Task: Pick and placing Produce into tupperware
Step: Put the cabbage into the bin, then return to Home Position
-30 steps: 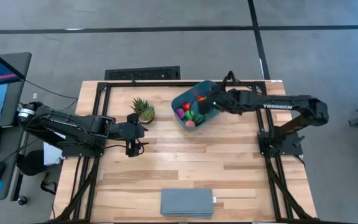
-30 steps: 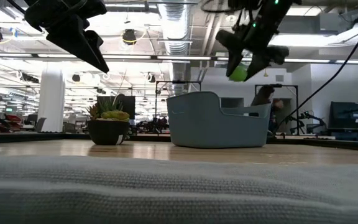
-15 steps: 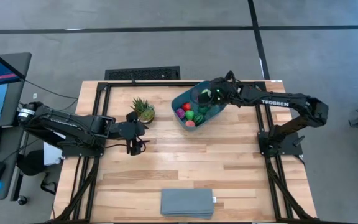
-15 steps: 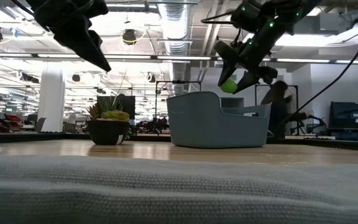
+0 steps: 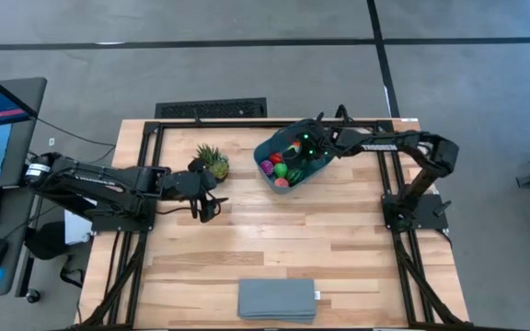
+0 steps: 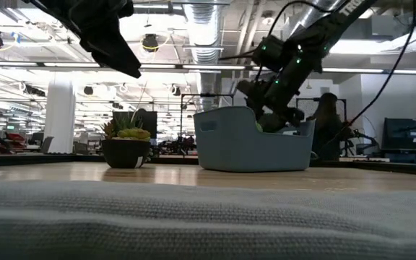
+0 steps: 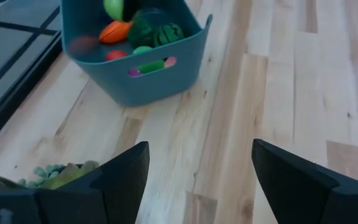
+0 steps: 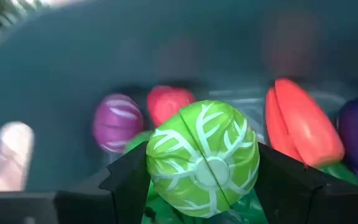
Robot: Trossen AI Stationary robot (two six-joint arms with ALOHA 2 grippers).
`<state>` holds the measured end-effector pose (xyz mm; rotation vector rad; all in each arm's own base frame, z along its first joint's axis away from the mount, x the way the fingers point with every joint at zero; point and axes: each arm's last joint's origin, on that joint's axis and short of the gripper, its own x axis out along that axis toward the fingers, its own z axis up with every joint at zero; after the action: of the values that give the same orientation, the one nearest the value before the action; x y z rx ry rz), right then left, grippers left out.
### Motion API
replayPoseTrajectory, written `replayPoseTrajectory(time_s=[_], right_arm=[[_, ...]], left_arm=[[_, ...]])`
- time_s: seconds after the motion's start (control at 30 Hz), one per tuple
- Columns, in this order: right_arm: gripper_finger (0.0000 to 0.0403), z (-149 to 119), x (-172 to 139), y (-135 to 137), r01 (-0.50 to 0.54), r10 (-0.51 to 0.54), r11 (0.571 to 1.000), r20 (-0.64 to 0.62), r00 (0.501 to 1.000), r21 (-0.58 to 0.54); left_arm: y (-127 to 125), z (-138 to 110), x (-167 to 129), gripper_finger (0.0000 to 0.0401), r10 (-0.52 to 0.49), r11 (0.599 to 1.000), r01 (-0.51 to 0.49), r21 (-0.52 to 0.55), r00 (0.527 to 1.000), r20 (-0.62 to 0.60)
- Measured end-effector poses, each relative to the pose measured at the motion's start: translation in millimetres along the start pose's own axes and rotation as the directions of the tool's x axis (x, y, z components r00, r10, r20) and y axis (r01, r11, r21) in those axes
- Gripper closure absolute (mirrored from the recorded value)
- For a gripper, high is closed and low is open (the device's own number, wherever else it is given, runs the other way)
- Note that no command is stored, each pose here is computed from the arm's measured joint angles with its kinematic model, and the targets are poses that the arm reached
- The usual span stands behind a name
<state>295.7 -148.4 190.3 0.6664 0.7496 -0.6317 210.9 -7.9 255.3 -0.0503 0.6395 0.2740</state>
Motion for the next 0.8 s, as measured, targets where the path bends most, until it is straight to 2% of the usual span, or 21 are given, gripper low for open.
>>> replayPoseTrajectory(time_s=[0.3,0.43,0.53,0.8], right_arm=[[0.0133,1,20,2,-0.032,0.028,0.997,-0.054,0.998,-0.069],[0.0129,6,23,5,-0.106,0.100,0.989,-0.068,0.993,-0.100],[0.0116,11,23,2,-0.144,0.140,0.986,-0.060,0.988,-0.085],[0.0067,15,22,-8,-0.144,0.141,0.989,-0.065,0.988,-0.044]], left_arm=[[2,0,0,0.0127,0.036,0.999,-0.035,-0.034,0.999,0.005],[2,0,0,0.0127,0.057,0.998,-0.057,-0.035,0.998,0.008],[3,0,0,0.0127,0.073,0.997,-0.072,-0.038,0.997,0.011],[3,0,0,0.0127,0.077,0.996,-0.076,-0.045,0.997,0.011]])
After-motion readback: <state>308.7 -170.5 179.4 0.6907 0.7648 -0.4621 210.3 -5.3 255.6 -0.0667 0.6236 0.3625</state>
